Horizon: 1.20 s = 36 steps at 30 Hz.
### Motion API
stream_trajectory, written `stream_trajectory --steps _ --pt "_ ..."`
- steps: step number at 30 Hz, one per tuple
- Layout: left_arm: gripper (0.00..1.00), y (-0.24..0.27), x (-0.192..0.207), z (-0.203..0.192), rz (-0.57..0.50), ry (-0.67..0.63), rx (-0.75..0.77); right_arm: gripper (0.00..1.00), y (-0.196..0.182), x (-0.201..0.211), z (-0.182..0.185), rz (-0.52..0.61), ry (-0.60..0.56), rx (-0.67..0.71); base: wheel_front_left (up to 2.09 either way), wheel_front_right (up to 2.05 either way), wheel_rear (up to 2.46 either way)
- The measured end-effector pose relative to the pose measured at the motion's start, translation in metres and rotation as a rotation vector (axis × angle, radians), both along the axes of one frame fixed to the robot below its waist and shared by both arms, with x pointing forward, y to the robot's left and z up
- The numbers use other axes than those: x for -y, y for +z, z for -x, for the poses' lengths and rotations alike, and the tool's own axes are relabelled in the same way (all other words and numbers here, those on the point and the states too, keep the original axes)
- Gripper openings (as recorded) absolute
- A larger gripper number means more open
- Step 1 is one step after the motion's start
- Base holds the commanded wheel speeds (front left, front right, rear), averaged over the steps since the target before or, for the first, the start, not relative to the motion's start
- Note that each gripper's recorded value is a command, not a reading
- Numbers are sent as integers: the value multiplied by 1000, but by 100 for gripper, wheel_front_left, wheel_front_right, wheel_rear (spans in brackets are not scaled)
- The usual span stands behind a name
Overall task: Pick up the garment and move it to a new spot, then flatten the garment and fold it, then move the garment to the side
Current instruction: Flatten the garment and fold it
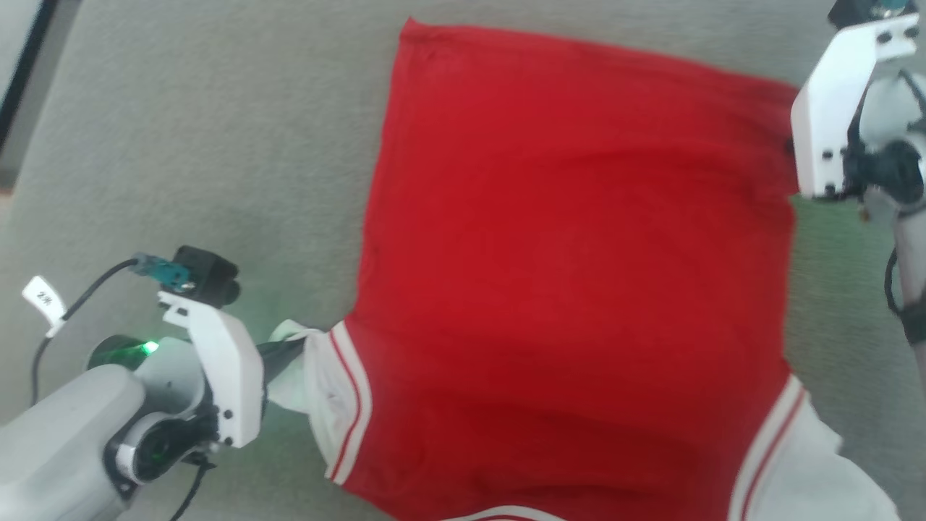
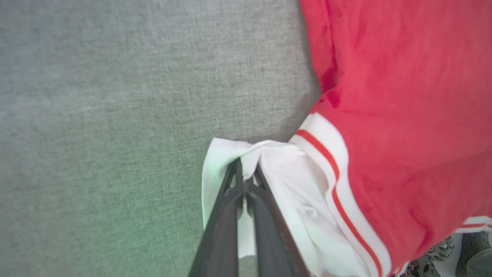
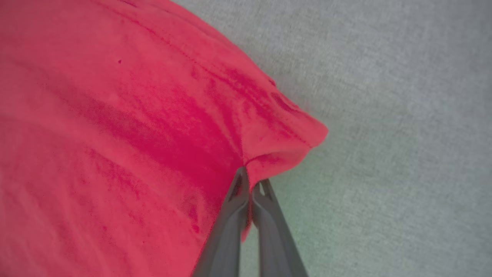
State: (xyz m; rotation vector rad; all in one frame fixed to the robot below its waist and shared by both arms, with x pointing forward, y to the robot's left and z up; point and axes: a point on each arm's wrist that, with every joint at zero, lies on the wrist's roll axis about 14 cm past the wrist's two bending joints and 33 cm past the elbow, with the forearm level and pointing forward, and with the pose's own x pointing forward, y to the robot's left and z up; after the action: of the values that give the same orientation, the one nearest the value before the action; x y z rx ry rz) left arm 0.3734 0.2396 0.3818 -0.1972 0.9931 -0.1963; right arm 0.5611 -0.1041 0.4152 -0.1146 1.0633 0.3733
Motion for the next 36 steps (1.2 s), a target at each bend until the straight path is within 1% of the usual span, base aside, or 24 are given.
stream_trajectory --steps 4,6,10,15,19,23,25,28,29,30,31,32,36 --pt "0 5 4 -5 -5 -18 16 0 7 11 22 -7 24 2 0 0 0" --pt "0 8 7 -8 -8 -32 24 0 14 13 38 -34 35 13 0 0 0" --pt "0 13 14 -13 -9 -59 41 0 19 22 75 -56 48 0 0 0 0" --pt "0 21 26 -20 -3 -94 63 0 16 38 123 -67 21 -30 0 0 0" --pt "0 23 34 -25 1 -117 70 0 3 44 161 -97 -25 -86 0 0 0" --pt "0 21 37 -27 5 -124 66 0 -18 50 190 -119 -86 -149 0 0 0" --pt "0 20 37 -27 5 -124 62 0 -29 51 199 -126 -118 -168 0 0 0" --pt "0 18 37 -27 8 -127 57 0 -42 51 200 -141 -158 -154 0 0 0" --pt "0 17 37 -27 7 -126 55 24 -44 51 198 -145 -166 -141 0 0 0" --pt "0 17 36 -27 6 -125 54 56 -47 51 196 -143 -168 -130 0 0 0" --pt "0 17 37 -27 8 -126 55 91 -49 50 196 -143 -170 -129 0 0 0" --pt "0 17 36 -27 8 -127 55 100 -50 49 196 -145 -169 -129 0 0 0" --pt "0 19 34 -26 2 -123 60 100 -42 46 190 -152 -150 -88 0 0 0"
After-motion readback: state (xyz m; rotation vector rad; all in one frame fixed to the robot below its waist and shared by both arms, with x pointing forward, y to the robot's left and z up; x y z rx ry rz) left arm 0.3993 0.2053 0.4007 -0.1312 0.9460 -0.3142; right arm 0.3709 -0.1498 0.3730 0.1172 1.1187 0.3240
